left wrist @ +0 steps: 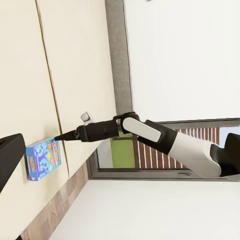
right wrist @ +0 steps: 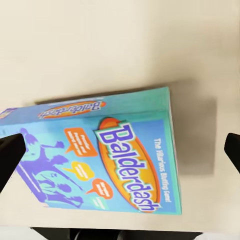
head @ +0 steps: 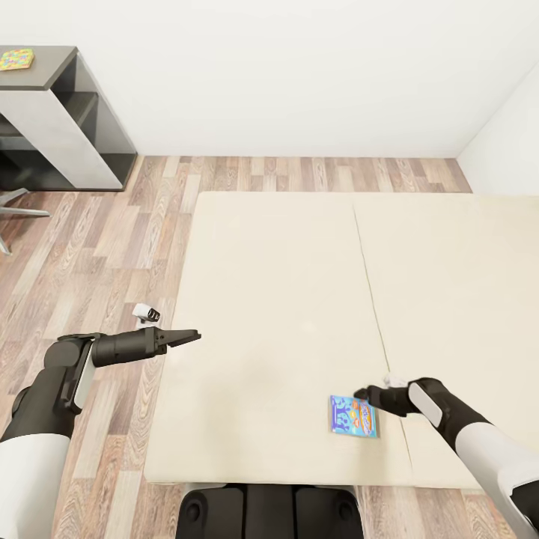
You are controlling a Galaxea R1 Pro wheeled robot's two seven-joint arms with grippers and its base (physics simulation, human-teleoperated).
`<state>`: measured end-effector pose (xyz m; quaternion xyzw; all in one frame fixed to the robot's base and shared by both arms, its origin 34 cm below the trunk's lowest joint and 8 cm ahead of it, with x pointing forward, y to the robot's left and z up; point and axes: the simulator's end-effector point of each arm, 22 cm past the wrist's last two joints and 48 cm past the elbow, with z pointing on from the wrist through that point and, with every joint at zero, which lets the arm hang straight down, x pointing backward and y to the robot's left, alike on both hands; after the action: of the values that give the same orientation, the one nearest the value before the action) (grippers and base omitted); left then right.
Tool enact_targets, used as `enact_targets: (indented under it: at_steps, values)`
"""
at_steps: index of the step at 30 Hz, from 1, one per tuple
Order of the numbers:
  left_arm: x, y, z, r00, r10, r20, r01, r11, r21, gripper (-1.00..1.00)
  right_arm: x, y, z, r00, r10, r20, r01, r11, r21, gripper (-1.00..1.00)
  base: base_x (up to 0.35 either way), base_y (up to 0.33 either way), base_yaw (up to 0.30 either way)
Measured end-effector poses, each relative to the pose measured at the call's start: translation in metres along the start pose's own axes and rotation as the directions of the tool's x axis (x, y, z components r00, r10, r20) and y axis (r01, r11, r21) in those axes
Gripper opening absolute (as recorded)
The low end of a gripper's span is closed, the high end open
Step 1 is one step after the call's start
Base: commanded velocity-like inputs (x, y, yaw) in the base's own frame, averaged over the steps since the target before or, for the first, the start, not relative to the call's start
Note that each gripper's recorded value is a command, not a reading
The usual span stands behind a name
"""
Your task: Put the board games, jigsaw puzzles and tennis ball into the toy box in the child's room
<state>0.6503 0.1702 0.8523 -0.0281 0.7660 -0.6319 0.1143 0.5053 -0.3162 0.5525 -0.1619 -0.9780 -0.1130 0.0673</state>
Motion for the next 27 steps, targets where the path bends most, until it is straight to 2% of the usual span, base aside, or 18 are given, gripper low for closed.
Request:
enact_targets:
  at_steps: [15, 27]
  values:
    - [0.0, 0.0, 0.0, 1.0, 0.0, 0.0, 0.0, 1.0, 0.0, 1.0, 0.004, 0.026, 0.007, 1.0, -0.013, -0.004, 0.013, 0.999, -0.037, 1.0, 0.0, 0.0, 0.0]
    - [0.0, 0.0, 0.0, 1.0, 0.0, 0.0, 0.0, 1.0, -0.001, 1.0, 0.005, 0.025, 0.008, 0.999, -0.034, -0.009, 0.034, 0.999, -0.023, 1.0, 0.0, 0.0, 0.0]
